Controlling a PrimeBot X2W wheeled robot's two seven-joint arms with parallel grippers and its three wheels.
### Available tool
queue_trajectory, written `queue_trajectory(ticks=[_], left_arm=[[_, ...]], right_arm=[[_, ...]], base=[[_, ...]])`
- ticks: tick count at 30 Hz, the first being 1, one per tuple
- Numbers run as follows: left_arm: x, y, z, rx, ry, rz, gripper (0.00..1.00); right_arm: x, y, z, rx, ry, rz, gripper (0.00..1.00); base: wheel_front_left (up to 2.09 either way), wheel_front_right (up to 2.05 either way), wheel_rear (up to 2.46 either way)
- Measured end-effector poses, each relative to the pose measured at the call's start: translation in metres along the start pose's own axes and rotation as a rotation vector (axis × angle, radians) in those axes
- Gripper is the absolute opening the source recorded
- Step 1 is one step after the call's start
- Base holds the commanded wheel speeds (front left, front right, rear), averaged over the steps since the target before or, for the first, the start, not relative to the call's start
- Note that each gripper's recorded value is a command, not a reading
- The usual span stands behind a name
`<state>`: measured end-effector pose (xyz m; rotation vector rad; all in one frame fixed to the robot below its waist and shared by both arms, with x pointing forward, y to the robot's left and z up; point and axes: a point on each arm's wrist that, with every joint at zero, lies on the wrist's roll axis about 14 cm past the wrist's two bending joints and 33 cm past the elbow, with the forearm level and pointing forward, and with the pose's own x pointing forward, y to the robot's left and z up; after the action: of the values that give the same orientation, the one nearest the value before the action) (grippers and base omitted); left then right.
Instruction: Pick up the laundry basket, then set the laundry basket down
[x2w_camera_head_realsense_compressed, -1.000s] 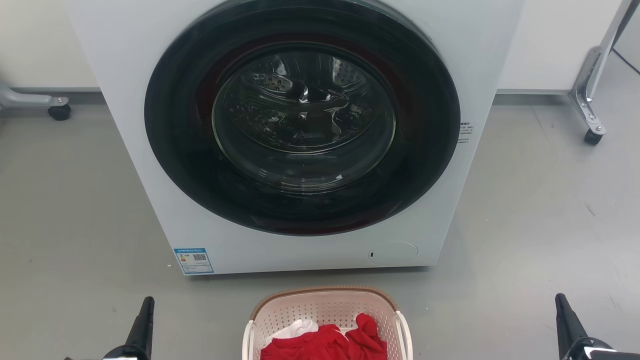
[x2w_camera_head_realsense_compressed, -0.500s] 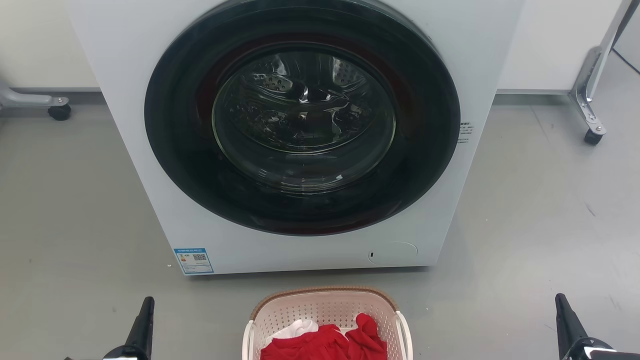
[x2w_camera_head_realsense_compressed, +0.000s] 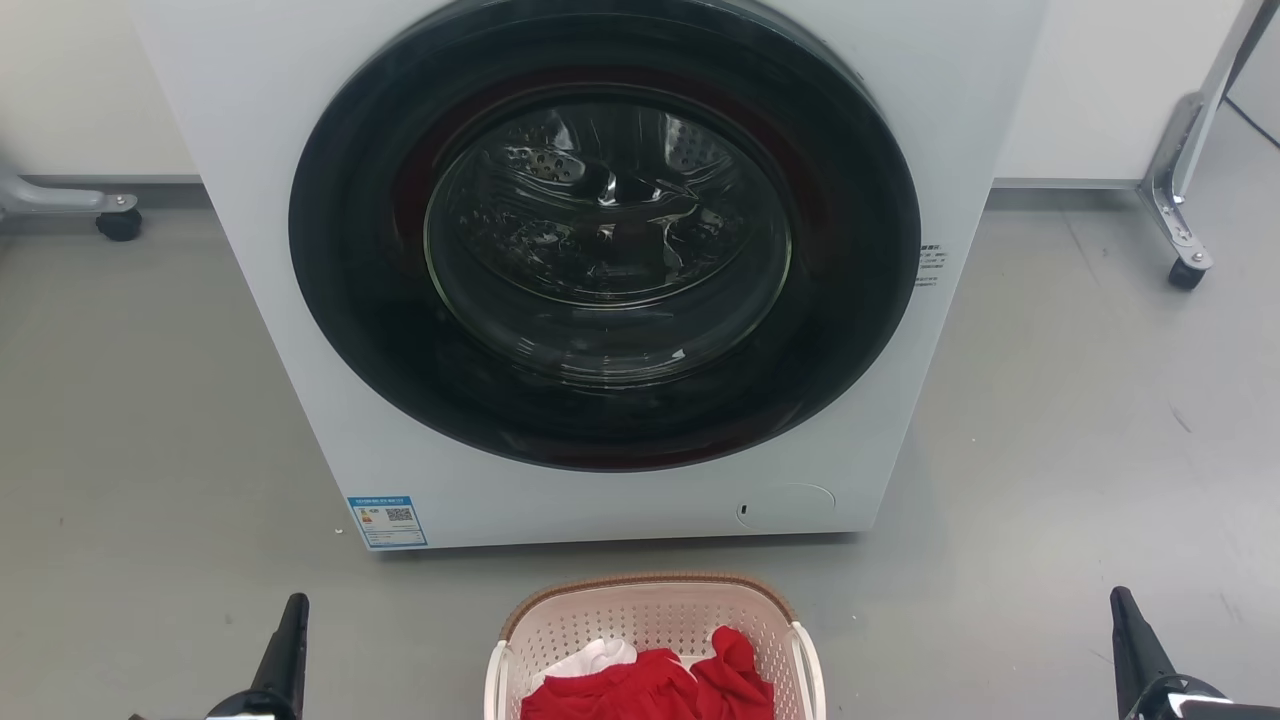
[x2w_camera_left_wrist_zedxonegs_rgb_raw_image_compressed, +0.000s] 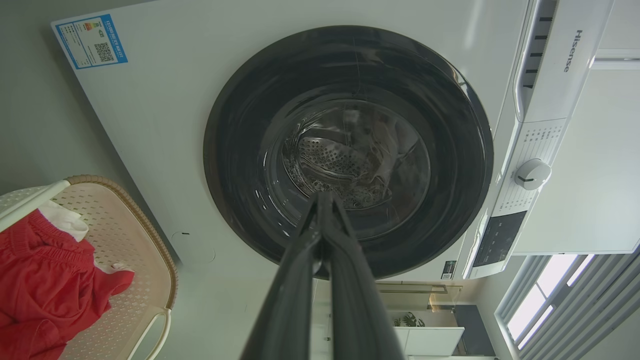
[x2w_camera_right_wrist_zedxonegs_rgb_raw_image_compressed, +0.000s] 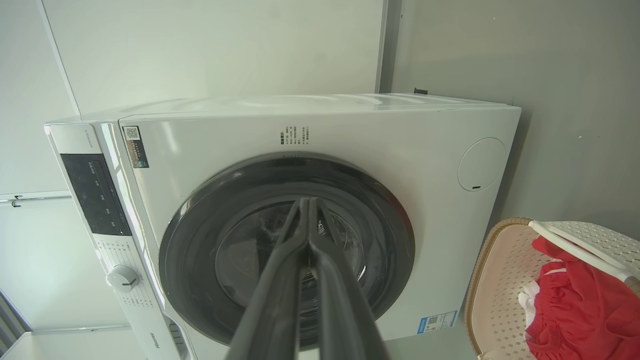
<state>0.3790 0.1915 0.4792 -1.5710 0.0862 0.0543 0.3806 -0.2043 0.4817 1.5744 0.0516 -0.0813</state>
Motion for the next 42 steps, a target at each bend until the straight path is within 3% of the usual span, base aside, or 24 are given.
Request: queue_trajectory(ticks=[42], left_arm=[[0.0, 0.0, 0.0, -0.002, 0.0, 0.0, 0.0]], right_arm=[[0.0001, 0.0001, 0.0, 0.0, 0.0, 0.0, 0.0]], base=[[0.0, 0.0, 0.0]])
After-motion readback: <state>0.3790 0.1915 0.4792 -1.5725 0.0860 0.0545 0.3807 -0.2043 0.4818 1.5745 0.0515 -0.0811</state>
